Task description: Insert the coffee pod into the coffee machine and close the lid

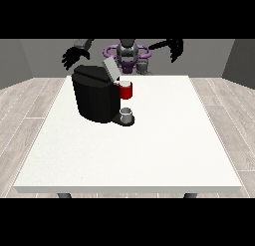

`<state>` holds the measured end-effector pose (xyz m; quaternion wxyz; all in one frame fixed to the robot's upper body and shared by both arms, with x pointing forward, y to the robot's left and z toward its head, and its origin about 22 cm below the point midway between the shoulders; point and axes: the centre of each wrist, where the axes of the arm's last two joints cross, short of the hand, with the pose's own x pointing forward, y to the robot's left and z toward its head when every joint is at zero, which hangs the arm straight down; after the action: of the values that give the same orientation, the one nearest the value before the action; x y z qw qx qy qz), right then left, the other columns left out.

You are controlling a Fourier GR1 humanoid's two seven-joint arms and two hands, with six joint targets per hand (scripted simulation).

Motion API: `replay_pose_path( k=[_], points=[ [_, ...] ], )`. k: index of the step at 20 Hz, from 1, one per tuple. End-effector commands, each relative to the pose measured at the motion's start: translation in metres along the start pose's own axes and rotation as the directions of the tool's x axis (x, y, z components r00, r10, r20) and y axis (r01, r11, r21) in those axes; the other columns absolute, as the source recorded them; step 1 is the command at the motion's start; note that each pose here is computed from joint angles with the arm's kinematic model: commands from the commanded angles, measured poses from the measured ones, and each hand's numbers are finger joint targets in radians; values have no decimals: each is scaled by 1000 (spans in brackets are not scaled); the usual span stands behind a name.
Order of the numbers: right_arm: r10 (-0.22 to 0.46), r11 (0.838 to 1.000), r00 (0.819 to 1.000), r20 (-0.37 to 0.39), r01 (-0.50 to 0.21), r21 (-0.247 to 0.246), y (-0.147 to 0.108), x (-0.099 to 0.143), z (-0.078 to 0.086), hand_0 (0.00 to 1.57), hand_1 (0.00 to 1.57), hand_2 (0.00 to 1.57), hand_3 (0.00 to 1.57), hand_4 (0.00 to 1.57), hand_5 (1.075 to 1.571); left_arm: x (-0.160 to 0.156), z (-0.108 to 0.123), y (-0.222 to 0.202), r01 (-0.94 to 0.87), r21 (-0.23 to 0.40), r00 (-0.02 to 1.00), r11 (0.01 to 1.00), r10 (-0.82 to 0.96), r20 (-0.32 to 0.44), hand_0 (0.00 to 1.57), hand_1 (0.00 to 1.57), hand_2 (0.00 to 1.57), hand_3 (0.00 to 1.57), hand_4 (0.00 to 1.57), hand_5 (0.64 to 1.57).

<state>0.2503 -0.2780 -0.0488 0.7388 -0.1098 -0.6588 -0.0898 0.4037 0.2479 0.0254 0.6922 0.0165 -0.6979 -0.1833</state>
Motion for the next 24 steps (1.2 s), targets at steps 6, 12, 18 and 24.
replay_pose_path(
  k=[6, 12, 18, 24],
  points=[
    [-8, 985, 995, 103, -10, 170, 8, 48, -13, 0, 0, 0, 0, 257, 1571, -45, 36, -1, -184, 35, 980, 982, 186, -76, 0, 0, 0, 0, 0, 1571],
    [15, 963, 990, 139, -52, 266, 7, 75, -15, 0, 0, 0, 0, 0, 1571, -68, 62, -11, -284, 64, 953, 957, 289, -95, 0, 0, 0, 0, 140, 1571],
    [54, 948, 980, 191, -111, 298, 18, 100, -31, 0, 0, 0, 0, 0, 1571, -52, 65, -27, -294, 27, 955, 956, 294, -39, 0, 0, 0, 0, 204, 1571],
    [39, 931, 968, 248, -125, 343, 42, 101, -34, 0, 0, 0, 0, 0, 1571, -40, 74, -31, -289, 61, 957, 955, 290, 5, 0, 0, 0, 0, 0, 1571]
  ],
)
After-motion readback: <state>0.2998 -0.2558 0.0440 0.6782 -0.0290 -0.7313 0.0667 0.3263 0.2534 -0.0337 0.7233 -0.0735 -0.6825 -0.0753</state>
